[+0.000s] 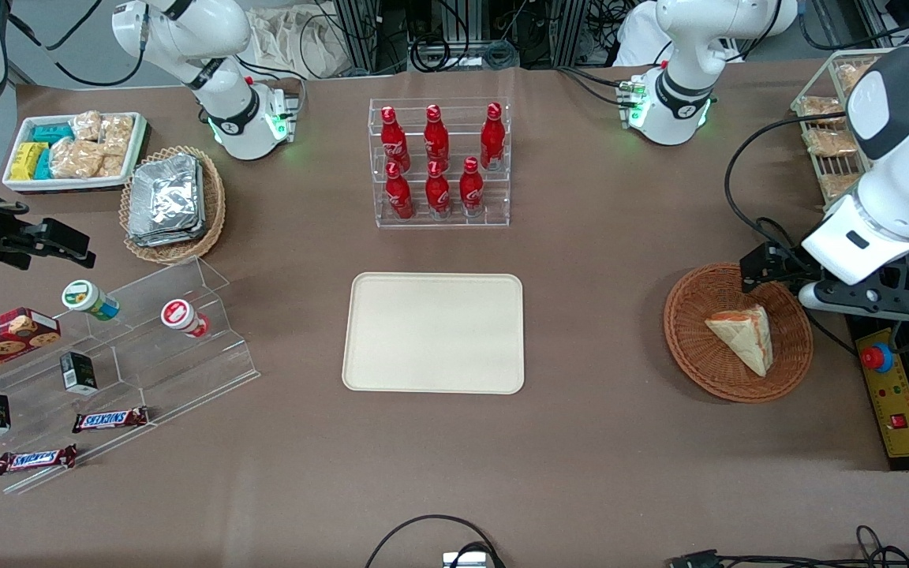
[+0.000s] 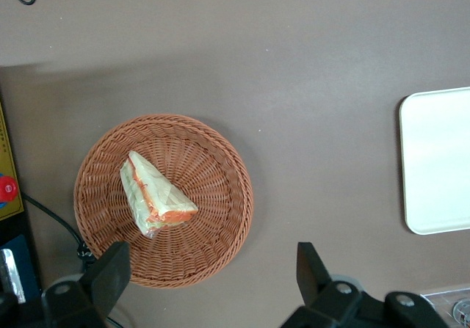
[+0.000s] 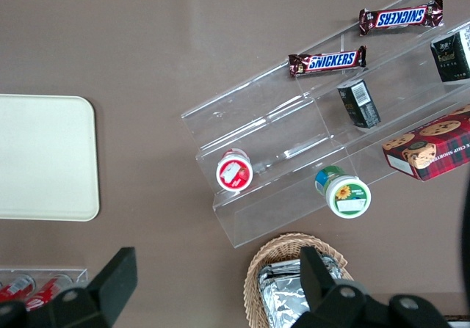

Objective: Place sandwich from basket to tray
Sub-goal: 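Move the left gripper over the wrapped sandwich in the wicker basket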

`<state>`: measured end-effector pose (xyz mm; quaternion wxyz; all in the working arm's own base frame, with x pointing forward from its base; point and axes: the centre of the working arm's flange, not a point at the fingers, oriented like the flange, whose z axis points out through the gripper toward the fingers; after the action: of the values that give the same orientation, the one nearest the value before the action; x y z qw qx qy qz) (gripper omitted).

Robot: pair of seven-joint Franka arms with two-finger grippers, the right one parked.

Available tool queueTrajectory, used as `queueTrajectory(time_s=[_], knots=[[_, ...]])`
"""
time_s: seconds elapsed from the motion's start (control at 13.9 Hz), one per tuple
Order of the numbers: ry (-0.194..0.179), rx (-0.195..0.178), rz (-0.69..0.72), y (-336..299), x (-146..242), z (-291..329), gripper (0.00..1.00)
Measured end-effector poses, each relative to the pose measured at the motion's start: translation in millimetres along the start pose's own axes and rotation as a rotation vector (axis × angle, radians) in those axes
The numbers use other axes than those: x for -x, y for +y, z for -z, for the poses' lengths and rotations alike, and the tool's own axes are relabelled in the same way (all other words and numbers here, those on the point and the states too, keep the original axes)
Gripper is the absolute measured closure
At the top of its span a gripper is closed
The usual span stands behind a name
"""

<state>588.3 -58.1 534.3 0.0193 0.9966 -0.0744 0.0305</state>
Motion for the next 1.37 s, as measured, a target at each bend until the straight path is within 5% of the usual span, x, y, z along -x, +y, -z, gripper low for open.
queueTrajectory(time_s=[0.43,0.79,1.37], knots=[[-0.022,-0.024,0.041,-20,-2,12,0.0],[-0.043,-0.059,0.386,-54,-2,2,0.0],[-0.007,-0.065,0.762,-58,8,-95,0.0]])
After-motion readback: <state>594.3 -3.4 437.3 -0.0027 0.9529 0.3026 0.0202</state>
